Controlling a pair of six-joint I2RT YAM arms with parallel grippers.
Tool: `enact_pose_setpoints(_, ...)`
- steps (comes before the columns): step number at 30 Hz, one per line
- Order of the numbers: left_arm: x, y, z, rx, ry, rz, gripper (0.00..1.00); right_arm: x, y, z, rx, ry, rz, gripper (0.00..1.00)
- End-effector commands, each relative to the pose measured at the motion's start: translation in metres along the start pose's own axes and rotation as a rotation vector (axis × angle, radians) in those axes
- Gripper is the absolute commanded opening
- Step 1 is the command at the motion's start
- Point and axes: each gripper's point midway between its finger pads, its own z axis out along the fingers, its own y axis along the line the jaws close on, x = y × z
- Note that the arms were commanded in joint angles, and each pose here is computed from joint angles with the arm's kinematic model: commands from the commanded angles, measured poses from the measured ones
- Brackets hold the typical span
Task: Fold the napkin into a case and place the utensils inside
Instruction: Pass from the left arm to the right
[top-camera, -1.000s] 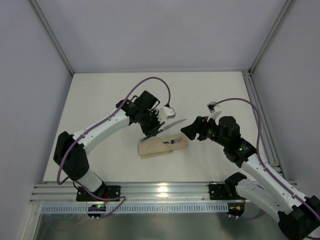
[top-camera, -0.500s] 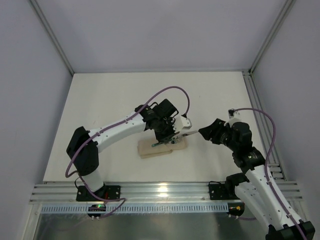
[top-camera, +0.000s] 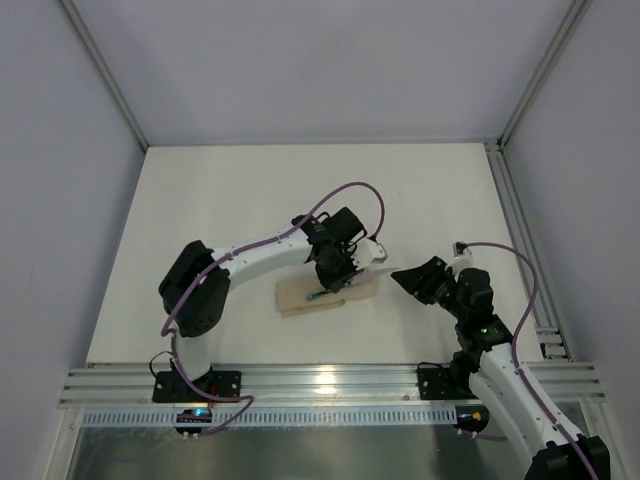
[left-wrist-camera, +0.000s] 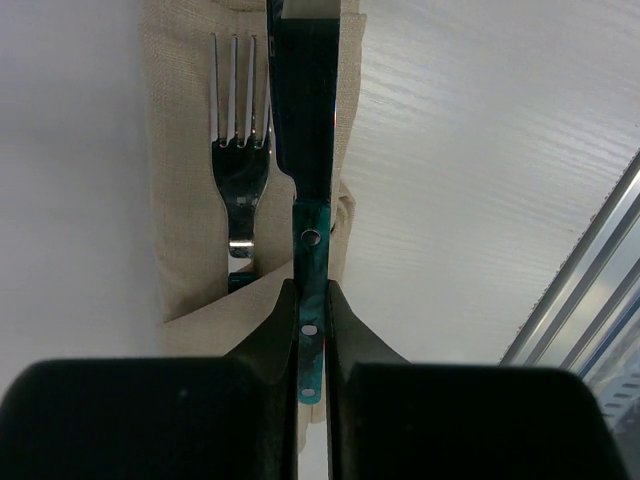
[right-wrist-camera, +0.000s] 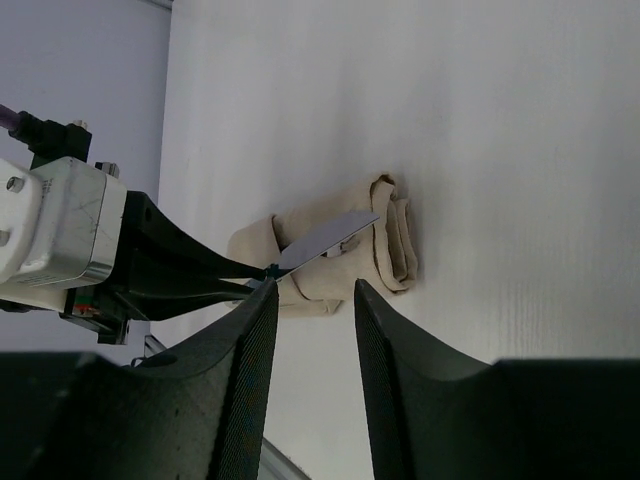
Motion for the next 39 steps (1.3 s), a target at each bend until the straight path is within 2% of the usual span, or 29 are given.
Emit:
enact_pose_setpoints(1, -0.026, 0.007, -0.008, -0.043, -0.077, 0.006, 0.00, -0.010, 0.011, 0.001, -0.048, -0.039, -0.010, 0.40)
enact_pose_setpoints(7, -0.025, 0.003, -0.015, -0.030, -0.093, 0.042, 0.00, -0.011, 0.011, 0.007, -0.034, -0.010, -0.049, 0.41)
enact_pose_setpoints(12, -0.023, -0.003, -0.011, -0.005, -0.081, 0.043, 0.00, -0.006, 0.008, 0.017, -0.063, -0.002, 0.019, 0.41)
enact_pose_setpoints(22, -0.029, -0.006, -0.009, 0.007, -0.087, 0.050, 0.00, -0.010, 0.010, 0.023, -0.075, -0.009, 0.018, 0.29)
enact_pose_setpoints(36, -0.034, -0.015, -0.016, 0.046, -0.120, 0.049, 0.00, -0.011, 0.000, 0.033, -0.049, -0.015, 0.048, 0.30)
enact_pose_setpoints(39, -0.032, -0.015, -0.014, 0.044, -0.110, 0.057, 0.00, -0.014, 0.003, 0.034, -0.062, -0.026, 0.046, 0.26)
